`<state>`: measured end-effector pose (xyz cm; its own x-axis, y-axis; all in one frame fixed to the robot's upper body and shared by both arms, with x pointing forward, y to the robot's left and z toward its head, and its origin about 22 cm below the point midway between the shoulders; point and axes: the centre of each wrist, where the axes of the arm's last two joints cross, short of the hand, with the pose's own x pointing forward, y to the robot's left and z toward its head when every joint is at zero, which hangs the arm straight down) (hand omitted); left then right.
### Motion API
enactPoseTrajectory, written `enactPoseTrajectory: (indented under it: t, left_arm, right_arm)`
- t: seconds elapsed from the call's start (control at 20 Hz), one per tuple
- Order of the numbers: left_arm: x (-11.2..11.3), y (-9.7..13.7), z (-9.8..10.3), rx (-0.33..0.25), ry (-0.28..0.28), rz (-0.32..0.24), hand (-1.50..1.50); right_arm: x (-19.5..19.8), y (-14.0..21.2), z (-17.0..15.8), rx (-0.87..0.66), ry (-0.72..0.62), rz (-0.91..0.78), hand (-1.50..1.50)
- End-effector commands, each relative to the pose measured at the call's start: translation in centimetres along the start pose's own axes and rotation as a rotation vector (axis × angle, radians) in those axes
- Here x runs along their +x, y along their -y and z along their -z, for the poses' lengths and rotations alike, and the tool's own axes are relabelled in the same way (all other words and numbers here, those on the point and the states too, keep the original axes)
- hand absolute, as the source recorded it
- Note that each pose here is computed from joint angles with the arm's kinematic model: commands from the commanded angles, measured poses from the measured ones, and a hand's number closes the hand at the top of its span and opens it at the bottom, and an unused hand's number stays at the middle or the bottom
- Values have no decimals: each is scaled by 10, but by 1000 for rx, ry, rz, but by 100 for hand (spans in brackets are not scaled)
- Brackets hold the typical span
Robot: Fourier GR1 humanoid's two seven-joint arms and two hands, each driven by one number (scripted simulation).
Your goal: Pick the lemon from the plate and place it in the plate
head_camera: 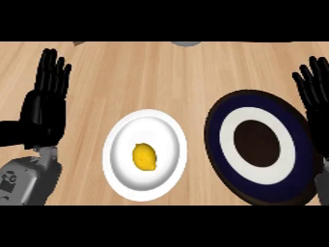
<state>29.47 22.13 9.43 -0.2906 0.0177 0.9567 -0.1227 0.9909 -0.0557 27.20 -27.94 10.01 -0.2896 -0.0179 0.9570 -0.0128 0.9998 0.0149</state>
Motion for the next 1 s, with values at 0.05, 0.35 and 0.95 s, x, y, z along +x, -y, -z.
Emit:
enactPoseTrajectory:
  t: [0.05, 0.35, 0.95]
  left_arm:
    - [-20, -6, -3, -32, -115, 77, 0]
    - [-46, -8, -19, -169, -297, 167, 0]
    - [-52, -43, -2, -157, -420, 229, 0]
  right_arm:
    - [-11, -66, 16, 403, -54, 58, 150]
    - [66, -101, 49, 892, 305, -456, 150]
    - [-73, -163, 80, 1271, 108, -218, -150]
